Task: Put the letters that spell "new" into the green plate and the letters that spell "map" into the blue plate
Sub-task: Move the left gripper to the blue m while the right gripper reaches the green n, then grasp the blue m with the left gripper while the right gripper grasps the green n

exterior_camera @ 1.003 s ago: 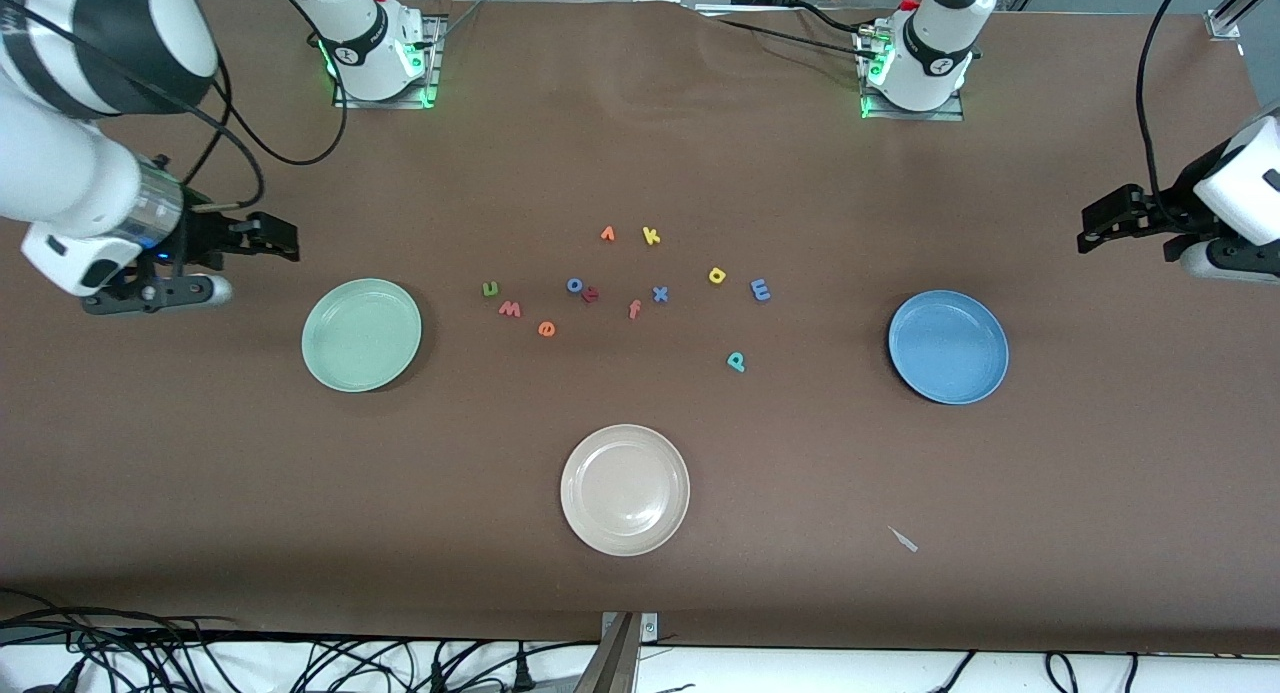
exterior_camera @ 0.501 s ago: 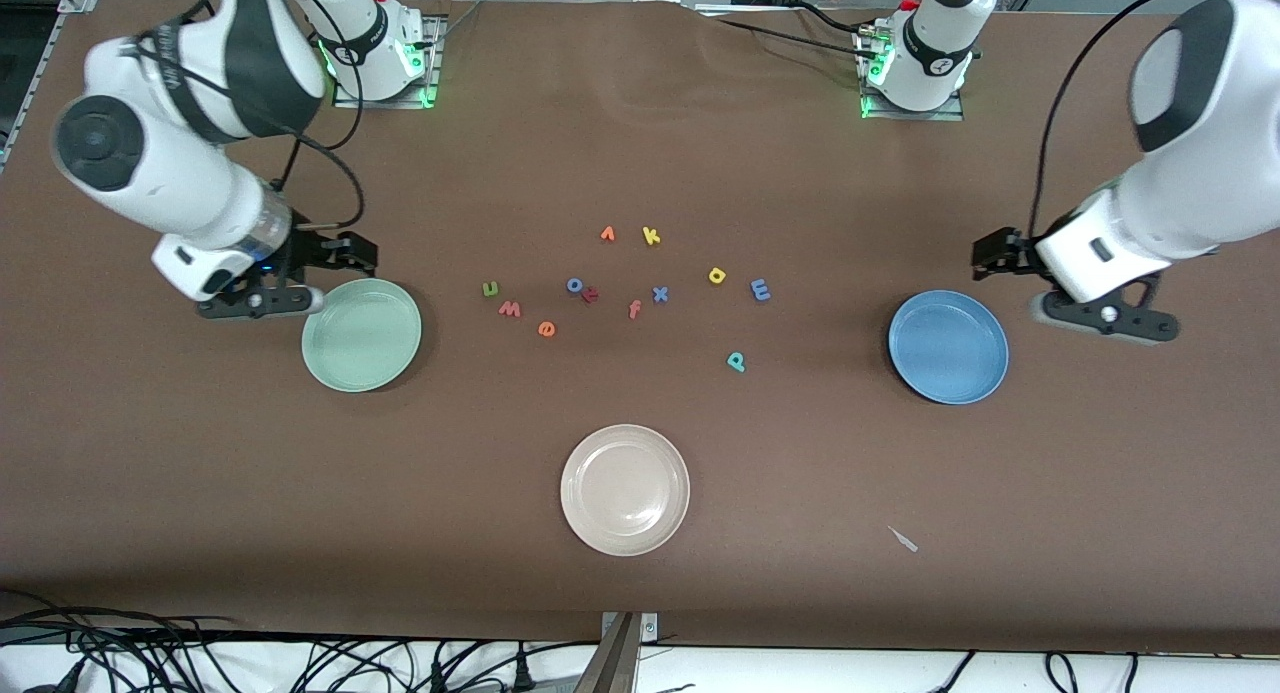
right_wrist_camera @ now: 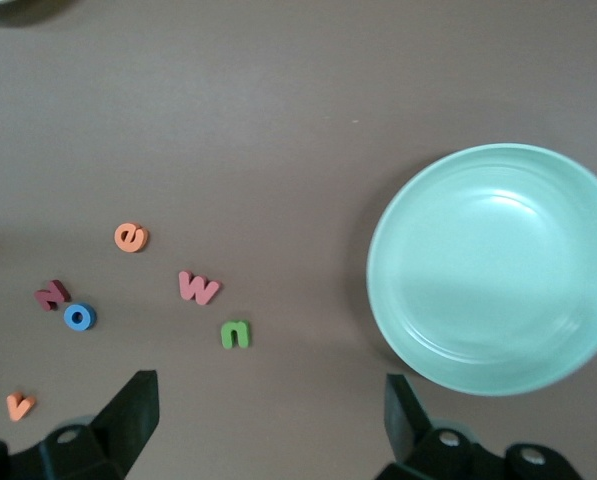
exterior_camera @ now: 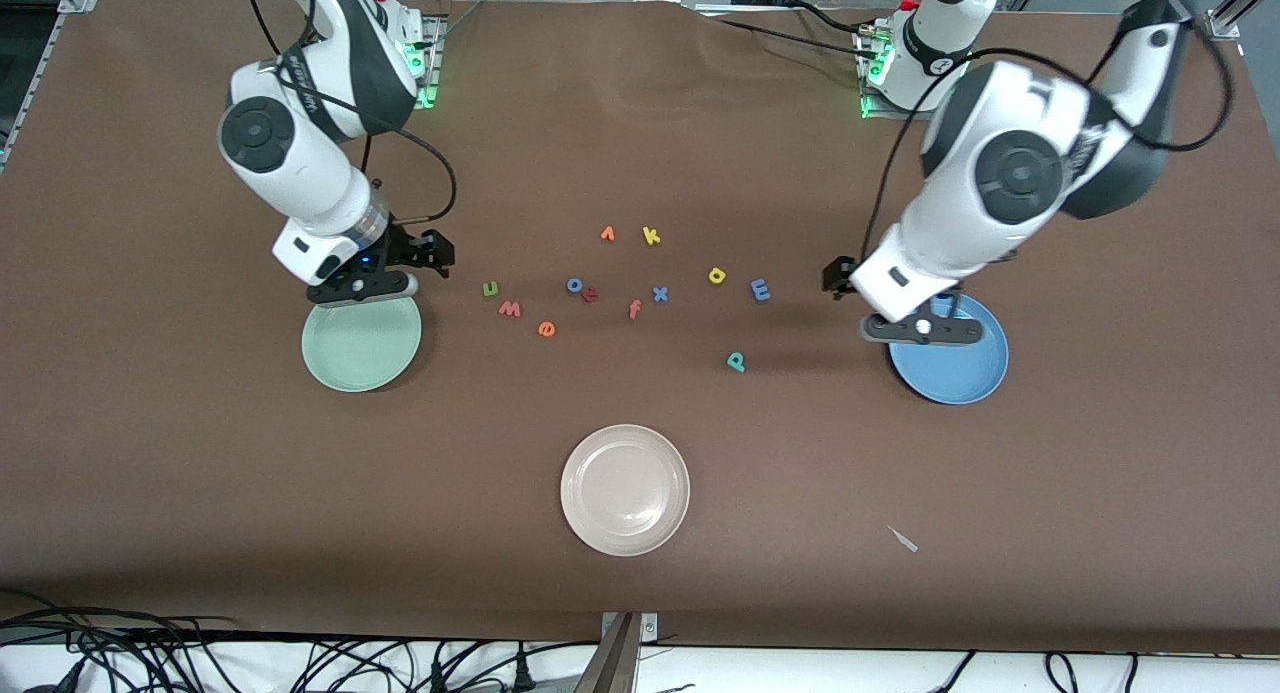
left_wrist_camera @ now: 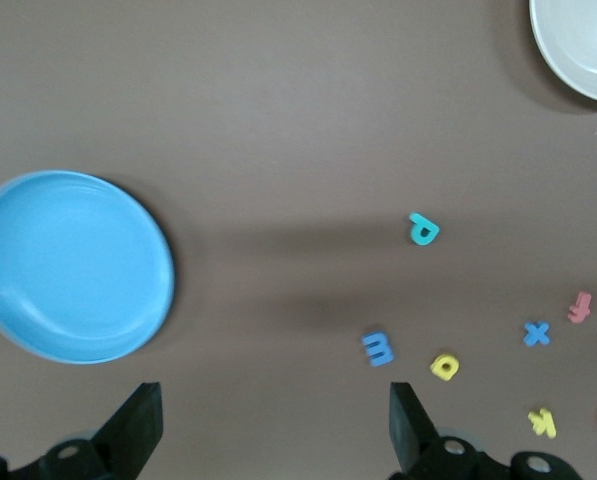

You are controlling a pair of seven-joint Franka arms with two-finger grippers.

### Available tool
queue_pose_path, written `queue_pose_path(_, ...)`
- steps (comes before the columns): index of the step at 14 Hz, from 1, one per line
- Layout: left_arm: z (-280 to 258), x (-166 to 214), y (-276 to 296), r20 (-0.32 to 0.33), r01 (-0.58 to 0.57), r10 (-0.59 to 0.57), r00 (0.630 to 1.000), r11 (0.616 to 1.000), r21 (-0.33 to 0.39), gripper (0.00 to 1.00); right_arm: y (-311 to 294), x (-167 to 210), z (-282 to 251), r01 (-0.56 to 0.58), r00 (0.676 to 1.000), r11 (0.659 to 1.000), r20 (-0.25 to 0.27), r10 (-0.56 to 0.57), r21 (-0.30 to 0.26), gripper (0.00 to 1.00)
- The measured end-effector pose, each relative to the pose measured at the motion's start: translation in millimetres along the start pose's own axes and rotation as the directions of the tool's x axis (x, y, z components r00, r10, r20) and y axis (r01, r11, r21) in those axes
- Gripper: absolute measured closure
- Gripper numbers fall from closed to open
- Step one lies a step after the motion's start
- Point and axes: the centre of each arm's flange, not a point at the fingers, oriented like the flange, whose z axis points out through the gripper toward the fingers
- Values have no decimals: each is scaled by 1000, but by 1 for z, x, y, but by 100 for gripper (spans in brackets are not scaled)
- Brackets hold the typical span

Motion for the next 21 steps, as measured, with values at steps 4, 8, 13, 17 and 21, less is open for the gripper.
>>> queue_pose_path(4, 89, -34, 39, -43, 117, -118, 992, 993, -18, 0, -14, -21, 41, 33, 999, 999, -28, -33, 12, 0)
queue_pose_path(8, 158, -65, 64, -13, 213, -213, 977, 977, 2, 0, -26, -36, 83, 62, 997, 998, -55, -61, 29, 0)
queue_pose_path(13, 221, -72, 83, 3, 291, -291, 957, 957, 8, 0, -37, -53, 130, 68, 996, 997, -58, -65, 46, 0)
queue_pose_path(17, 250, -71, 81, 12, 301, -302, 953, 953, 11, 4, -48, -60, 153, 65, 997, 996, -51, -62, 55, 0)
queue_pose_path(21, 249, -70, 82, 10, 307, -307, 952, 952, 8, 21, -39, -59, 163, 47, 998, 998, -49, -44, 52, 4)
